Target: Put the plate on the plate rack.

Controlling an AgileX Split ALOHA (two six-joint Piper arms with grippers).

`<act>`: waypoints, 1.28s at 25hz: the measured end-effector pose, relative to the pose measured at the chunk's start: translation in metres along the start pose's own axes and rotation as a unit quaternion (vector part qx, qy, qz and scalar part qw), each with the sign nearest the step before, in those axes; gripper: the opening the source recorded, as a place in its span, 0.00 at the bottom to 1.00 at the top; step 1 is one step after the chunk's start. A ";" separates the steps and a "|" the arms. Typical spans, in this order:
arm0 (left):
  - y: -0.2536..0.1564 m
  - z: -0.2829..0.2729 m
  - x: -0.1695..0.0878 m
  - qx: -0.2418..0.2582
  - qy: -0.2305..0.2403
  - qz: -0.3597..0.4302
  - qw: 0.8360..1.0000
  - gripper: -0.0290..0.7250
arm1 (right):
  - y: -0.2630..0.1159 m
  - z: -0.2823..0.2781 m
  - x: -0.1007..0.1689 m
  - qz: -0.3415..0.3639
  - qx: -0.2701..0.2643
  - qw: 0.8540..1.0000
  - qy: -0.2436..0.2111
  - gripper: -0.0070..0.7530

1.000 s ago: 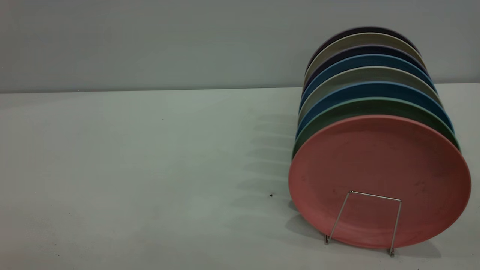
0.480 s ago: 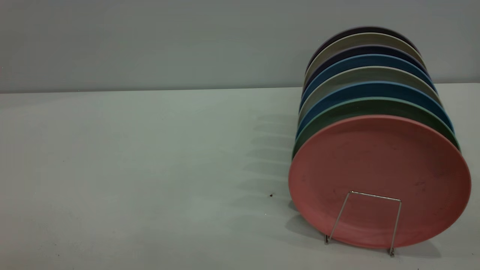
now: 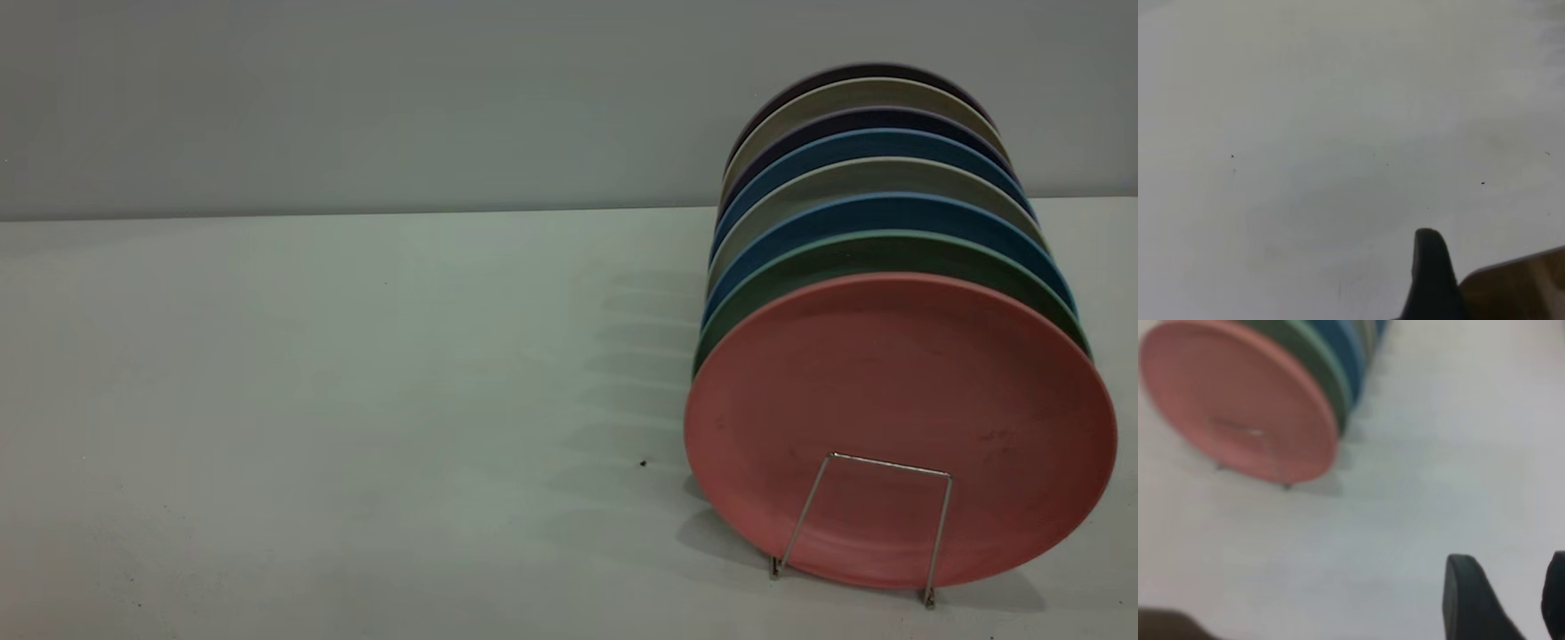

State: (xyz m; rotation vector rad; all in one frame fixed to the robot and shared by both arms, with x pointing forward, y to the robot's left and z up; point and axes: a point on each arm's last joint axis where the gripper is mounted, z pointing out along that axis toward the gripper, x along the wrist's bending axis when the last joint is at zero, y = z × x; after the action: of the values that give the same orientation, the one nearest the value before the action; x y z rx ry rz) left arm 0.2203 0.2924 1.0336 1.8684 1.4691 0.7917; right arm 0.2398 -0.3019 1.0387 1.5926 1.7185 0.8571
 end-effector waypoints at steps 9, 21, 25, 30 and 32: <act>0.000 0.000 0.000 0.000 0.000 0.000 1.000 0.74 | -0.005 -0.007 0.001 0.037 -0.030 0.997 -0.054 0.38; 0.000 0.000 0.000 0.001 0.000 0.000 1.000 0.74 | -0.005 -0.007 0.001 0.037 -0.030 0.997 -0.054 0.38; 0.000 0.000 0.000 0.001 0.000 0.000 1.000 0.74 | -0.005 -0.007 0.001 0.037 -0.030 0.997 -0.054 0.38; 0.000 0.000 -0.001 0.000 -0.004 -0.004 1.000 0.74 | -0.005 -0.007 0.001 0.037 -0.030 0.997 -0.054 0.38; 0.000 0.000 -0.001 -0.001 -0.008 -0.006 1.000 0.74 | -0.005 -0.007 0.001 0.037 -0.030 0.997 -0.054 0.38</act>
State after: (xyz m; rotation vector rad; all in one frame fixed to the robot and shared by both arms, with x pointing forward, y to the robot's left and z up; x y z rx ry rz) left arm 0.2201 0.2910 1.0336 1.8594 1.4677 0.7707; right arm 0.2307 -0.3018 1.0385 1.6410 1.5530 0.8364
